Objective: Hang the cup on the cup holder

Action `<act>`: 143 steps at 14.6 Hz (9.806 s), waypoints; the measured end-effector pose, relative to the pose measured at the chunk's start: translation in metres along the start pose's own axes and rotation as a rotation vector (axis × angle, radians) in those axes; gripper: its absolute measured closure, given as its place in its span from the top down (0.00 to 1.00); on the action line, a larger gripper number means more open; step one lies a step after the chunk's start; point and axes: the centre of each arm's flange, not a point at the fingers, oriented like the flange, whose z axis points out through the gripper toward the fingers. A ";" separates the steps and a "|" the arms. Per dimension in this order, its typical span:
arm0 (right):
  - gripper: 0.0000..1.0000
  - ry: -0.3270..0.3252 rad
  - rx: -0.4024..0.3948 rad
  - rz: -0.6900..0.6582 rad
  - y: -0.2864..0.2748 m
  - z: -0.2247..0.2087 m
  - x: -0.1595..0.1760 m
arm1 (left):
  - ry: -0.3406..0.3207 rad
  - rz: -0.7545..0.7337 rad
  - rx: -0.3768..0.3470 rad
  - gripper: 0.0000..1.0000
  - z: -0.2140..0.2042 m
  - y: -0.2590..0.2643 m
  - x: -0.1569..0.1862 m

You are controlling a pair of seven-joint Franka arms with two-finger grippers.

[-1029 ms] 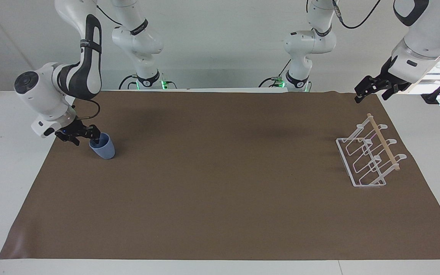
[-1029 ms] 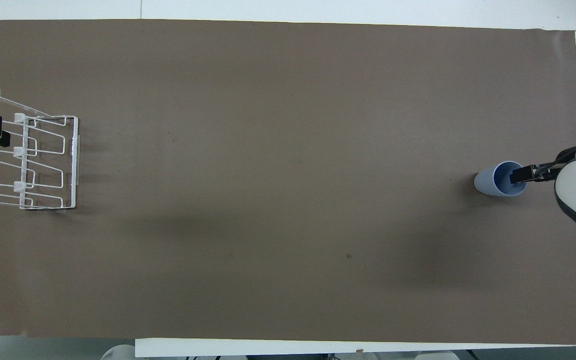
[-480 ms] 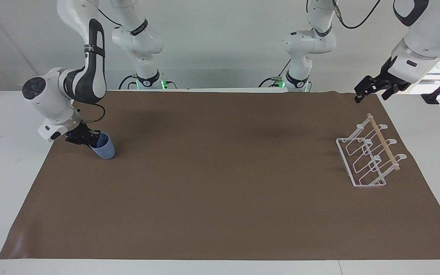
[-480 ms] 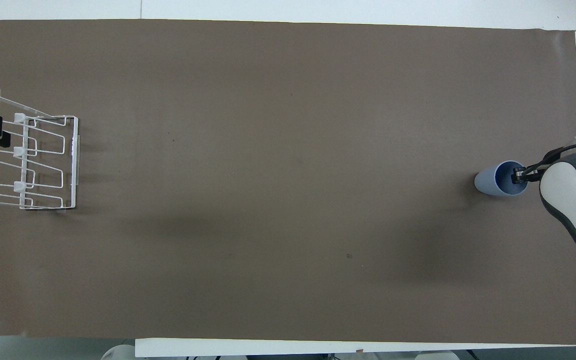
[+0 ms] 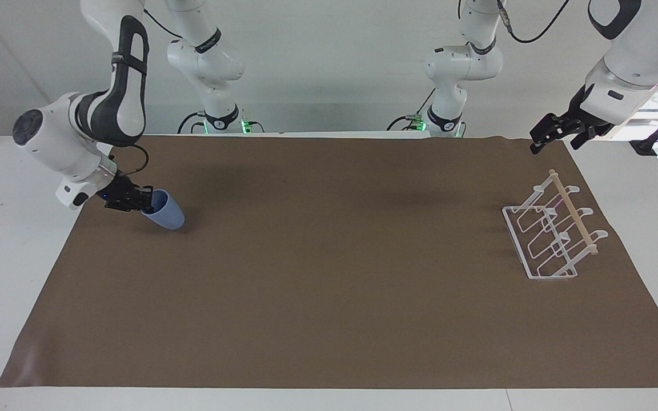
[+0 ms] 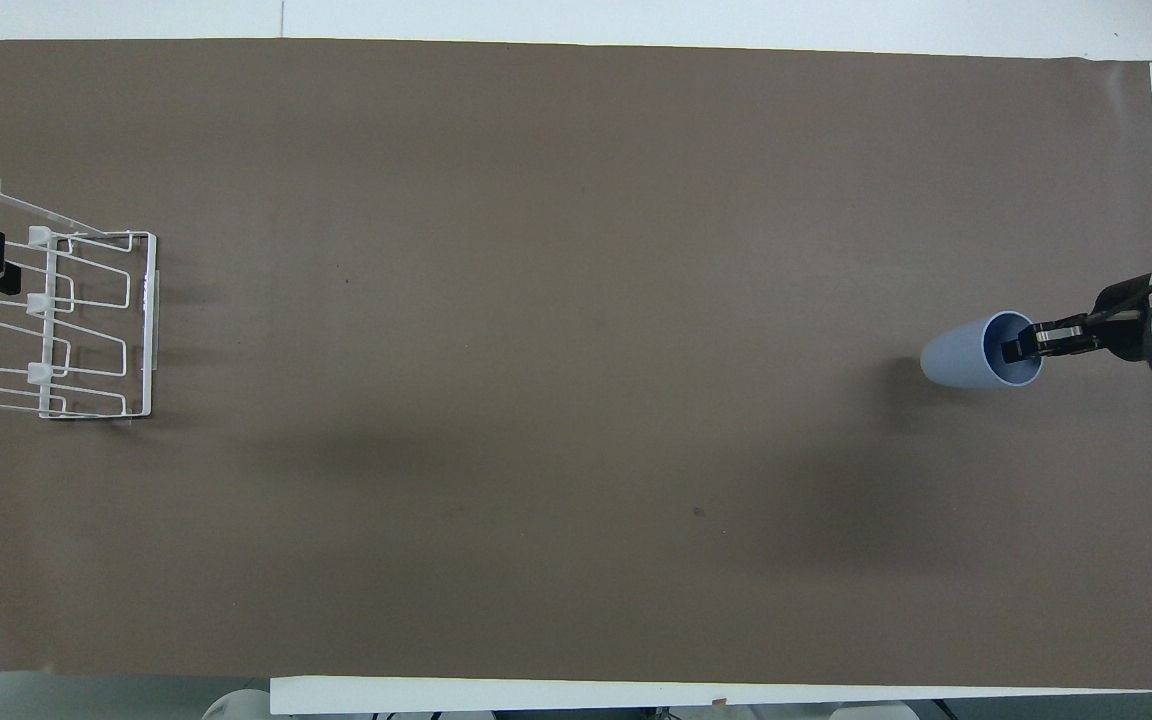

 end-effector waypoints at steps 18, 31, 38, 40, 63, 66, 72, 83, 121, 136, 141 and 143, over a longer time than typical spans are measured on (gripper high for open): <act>0.04 -0.003 0.970 0.383 -0.354 0.077 0.035 | -0.119 -1.208 -0.314 1.00 0.012 0.167 -0.032; 0.04 0.013 0.989 0.488 -0.446 0.125 -0.004 | -0.159 -1.261 -0.263 1.00 0.058 0.246 -0.056; 0.04 0.010 0.986 0.499 -0.444 0.129 -0.005 | -0.163 -1.258 -0.243 0.99 0.084 0.244 -0.051; 0.04 0.009 0.986 0.500 -0.444 0.129 -0.005 | -0.160 -1.236 -0.244 0.87 0.084 0.244 -0.051; 1.00 -0.069 0.836 0.394 -0.314 0.069 0.033 | 0.015 -1.236 -0.171 0.61 0.072 0.191 -0.028; 1.00 -0.102 0.638 0.344 -0.211 0.038 0.029 | 0.180 -1.245 -0.050 0.61 0.074 0.158 -0.014; 1.00 -0.088 0.147 0.129 -0.089 0.009 0.008 | 0.498 -1.195 0.194 0.61 0.066 0.125 -0.008; 1.00 0.044 -0.375 0.056 -0.100 -0.171 -0.026 | 1.125 -0.933 0.837 0.61 0.140 0.091 0.037; 1.00 -0.088 -0.450 0.045 -0.135 -0.197 -0.035 | 0.856 -0.966 0.696 1.00 0.148 0.049 0.078; 1.00 -0.090 -0.447 0.054 -0.131 -0.199 -0.036 | 0.079 -0.054 0.051 1.00 0.025 -0.012 -0.016; 1.00 -0.090 -0.447 0.054 -0.131 -0.199 -0.037 | 0.059 0.107 0.028 1.00 0.009 -0.005 -0.011; 1.00 -0.090 -0.447 0.054 -0.131 -0.199 -0.037 | 0.012 0.141 0.016 1.00 0.006 0.000 -0.006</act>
